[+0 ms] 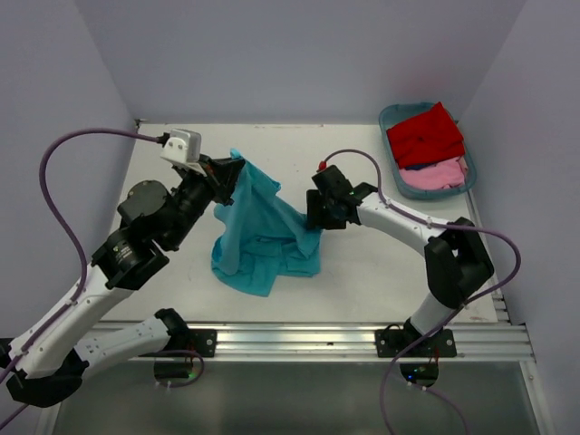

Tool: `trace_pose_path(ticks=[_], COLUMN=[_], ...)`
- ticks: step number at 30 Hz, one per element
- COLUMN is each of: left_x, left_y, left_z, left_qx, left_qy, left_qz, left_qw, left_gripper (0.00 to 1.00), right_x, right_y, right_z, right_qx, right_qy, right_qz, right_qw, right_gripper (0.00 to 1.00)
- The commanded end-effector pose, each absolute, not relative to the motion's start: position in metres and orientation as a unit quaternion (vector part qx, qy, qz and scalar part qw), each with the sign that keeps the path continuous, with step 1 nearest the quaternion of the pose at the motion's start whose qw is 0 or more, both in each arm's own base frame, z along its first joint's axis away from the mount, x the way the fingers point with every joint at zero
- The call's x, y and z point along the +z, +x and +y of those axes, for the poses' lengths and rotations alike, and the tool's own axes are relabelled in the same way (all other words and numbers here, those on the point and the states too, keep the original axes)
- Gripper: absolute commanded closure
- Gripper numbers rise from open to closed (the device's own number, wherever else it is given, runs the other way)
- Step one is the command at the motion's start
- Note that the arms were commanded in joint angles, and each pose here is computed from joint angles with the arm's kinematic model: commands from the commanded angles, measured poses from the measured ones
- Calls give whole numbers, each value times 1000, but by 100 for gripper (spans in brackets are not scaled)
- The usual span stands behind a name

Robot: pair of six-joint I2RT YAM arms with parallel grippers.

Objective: Fold and stack the t-shirts
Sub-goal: Flatten out the tshirt

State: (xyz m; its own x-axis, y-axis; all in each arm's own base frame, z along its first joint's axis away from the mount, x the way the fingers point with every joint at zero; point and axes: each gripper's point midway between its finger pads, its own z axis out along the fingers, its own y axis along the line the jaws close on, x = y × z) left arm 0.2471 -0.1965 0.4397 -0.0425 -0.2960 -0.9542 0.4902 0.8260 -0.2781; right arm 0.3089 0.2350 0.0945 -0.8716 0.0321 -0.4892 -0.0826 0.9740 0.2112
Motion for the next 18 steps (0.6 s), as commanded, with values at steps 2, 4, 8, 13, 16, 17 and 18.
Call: trace_pose_path(ticks=[2, 4, 8, 13, 16, 17, 18], left_x=[420, 417, 412, 414, 419, 420, 420], left_y=[256, 257, 262, 265, 266, 266, 266], left_z=[-186, -185, -182, -180, -179, -179, -180], left_qx=[-234, -228, -213, -207, -208, -209, -209], left_qy=[73, 70, 61, 54, 51, 51, 51], left_qz=[691, 694, 700, 699, 695, 693, 693], left_qw=[680, 679, 678, 683, 687, 688, 688], left_gripper=[100, 100, 100, 100, 100, 100, 100], right_x=[93, 90, 96, 95, 81, 76, 74], right_y=[311, 304, 290, 251, 237, 235, 233], right_z=[262, 265, 265, 273, 281, 283, 289], right_qx=[172, 180, 182, 181, 180, 179, 181], right_qy=[-26, -30, -38, -77, -92, -91, -97], right_qz=[953, 955, 954, 955, 957, 958, 957], right_qw=[246, 234, 235, 221, 208, 204, 203], right_gripper=[44, 45, 38, 33, 37, 38, 40])
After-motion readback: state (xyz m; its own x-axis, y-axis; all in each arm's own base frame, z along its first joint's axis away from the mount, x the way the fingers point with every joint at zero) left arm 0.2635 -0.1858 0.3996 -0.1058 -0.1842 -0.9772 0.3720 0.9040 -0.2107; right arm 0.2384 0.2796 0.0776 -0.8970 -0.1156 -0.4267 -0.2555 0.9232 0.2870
